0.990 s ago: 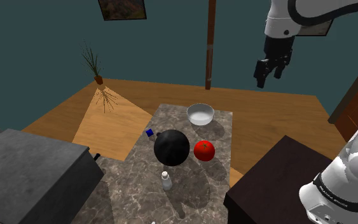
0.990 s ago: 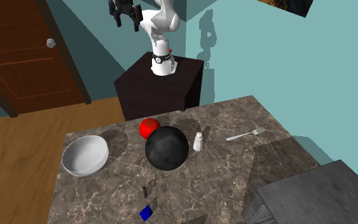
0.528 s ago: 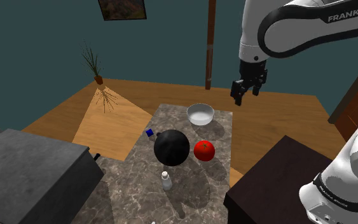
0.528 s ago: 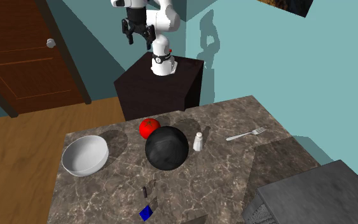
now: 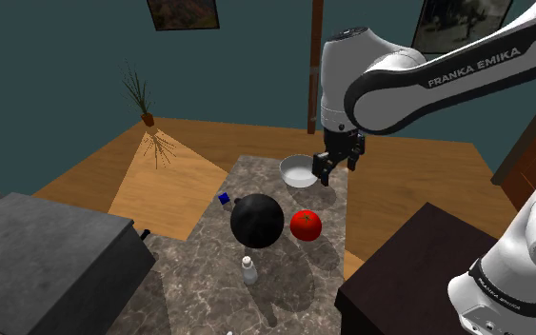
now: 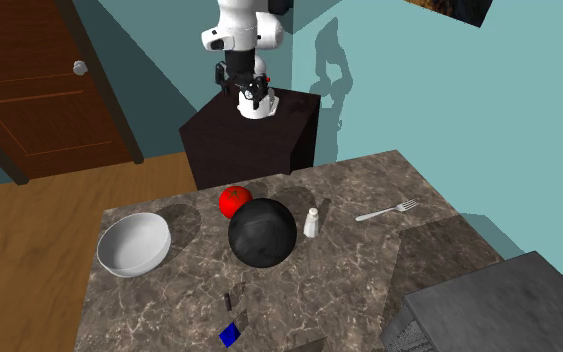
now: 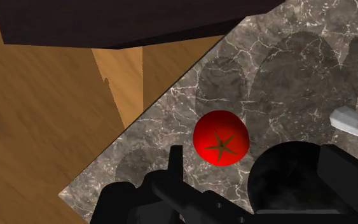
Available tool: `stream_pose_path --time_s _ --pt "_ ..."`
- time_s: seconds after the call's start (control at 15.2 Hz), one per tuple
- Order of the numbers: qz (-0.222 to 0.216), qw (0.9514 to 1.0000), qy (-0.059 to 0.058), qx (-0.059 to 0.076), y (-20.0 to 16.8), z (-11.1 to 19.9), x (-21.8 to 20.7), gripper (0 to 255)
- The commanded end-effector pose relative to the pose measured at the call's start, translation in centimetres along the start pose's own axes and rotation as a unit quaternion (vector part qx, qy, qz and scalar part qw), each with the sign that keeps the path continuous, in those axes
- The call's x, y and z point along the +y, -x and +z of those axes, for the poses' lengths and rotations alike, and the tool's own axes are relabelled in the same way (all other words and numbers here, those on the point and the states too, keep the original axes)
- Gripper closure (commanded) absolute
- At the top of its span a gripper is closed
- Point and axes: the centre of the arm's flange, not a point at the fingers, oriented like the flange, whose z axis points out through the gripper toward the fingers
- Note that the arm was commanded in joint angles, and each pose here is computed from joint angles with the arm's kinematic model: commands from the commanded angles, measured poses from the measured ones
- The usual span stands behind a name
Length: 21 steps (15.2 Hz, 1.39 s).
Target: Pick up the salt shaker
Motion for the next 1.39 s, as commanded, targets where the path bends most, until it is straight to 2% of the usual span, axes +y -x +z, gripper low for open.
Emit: stream_pose_path --time_s 0.0,1.32 --pt "0.001 1.0 0.0 0.001 -0.5 1.4 -2.1 0" --pt "0.009 1.0 0.002 0.003 -6.5 16.6 -22.9 0"
